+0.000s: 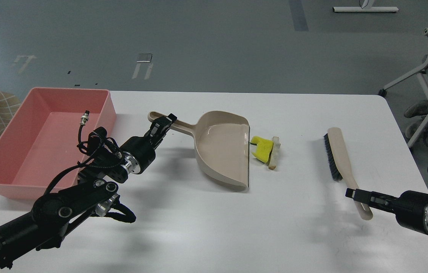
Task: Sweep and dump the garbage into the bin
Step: 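Reach the right gripper down and grasp the wooden brush handle, then sweep the brush with the right gripper pushing debris into the dustpan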
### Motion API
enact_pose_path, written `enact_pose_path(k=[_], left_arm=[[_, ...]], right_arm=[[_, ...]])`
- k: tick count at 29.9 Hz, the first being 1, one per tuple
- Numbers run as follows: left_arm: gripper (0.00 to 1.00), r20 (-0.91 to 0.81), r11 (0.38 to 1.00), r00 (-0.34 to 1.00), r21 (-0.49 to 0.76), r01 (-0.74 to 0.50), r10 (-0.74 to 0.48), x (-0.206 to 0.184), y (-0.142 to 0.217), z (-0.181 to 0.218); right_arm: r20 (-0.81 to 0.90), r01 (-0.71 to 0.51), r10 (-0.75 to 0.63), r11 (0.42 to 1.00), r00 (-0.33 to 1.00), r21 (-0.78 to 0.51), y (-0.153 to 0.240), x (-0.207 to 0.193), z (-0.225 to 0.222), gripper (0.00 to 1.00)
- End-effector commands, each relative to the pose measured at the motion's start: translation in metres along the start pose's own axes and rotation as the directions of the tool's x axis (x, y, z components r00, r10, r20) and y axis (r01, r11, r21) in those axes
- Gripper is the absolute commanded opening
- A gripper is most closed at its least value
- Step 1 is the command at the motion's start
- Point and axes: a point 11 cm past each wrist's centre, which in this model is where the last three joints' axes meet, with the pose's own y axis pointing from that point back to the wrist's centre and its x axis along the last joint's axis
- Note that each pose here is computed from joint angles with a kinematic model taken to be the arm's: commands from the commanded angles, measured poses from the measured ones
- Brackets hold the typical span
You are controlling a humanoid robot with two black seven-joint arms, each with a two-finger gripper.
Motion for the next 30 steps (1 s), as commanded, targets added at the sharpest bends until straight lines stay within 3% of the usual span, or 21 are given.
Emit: enact_pose_path(k=[1,18,30], left_arm=[[0.00,0.000,1.000,1.000,0.000,0.000,0.000,0.000,0.000,0.000],[0.00,0.000,1.000,1.000,0.001,0.003,-0.003,-0.001,0.001,-0.001],[0.00,0.053,1.000,0.998,-0.001,0.021,-0.021,-0.008,0.007,-0.009]], right_arm=[[0.006,0.000,0.000,0.998,1.000,-0.062,0.002,0.000,0.007,0.00],[-0.039,-0.044,0.042,0.997,0.998,-0.056,0.000,0.024,-0.007,0.00],[-0.027,0.011,-0.009,0.999,1.000,0.051,-0.041,0.006,-0.051,0.00]])
